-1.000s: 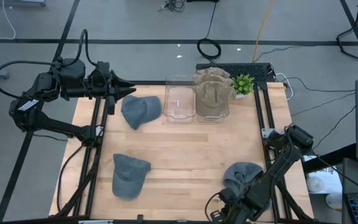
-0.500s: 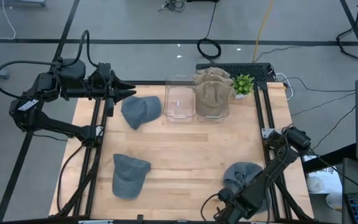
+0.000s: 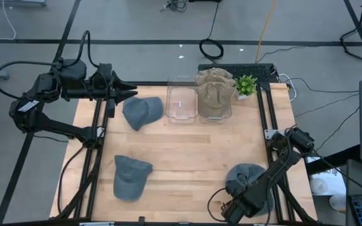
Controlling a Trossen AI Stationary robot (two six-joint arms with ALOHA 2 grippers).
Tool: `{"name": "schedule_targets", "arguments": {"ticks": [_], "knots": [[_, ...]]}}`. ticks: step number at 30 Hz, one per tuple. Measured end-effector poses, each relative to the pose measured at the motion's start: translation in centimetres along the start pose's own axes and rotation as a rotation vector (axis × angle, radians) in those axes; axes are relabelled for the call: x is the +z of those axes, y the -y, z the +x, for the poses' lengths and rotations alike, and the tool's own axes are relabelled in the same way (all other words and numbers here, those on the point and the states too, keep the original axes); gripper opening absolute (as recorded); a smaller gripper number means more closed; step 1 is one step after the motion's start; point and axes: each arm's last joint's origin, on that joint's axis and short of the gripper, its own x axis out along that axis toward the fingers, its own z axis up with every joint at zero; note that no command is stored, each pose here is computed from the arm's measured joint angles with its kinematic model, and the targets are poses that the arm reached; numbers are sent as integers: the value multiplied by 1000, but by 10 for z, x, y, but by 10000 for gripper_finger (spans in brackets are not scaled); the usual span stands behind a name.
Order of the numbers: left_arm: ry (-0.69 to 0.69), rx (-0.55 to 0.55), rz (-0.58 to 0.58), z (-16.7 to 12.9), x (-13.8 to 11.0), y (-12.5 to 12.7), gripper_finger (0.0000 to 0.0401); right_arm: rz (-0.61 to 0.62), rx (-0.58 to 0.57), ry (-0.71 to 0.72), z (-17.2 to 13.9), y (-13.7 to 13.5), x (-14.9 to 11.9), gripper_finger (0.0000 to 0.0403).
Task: Pick & Place hat
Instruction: Put the bottom right blue cap into the left transparent bin
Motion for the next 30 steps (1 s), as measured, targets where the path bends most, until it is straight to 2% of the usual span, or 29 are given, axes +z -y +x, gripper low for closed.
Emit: {"name": "schedule_targets", "arguments": {"ticks": [3,8,12,16,22,30], "knots": [[0,0,0,0,0,0,104,27,-8,3,15,3,4,269],[0,0,0,0,0,0,104,35,54,-18,42,5,11,253],[0,-3,-5,0,0,0,104,76,-2,-11,56,17,19,231],[-6,-59,-9,0,0,2,104,63,-24,-1,58,20,20,167],[-11,-103,-10,0,0,3,104,19,-16,2,57,20,20,22],[-11,-103,-9,0,0,3,104,0,1,5,52,17,17,2]]}}
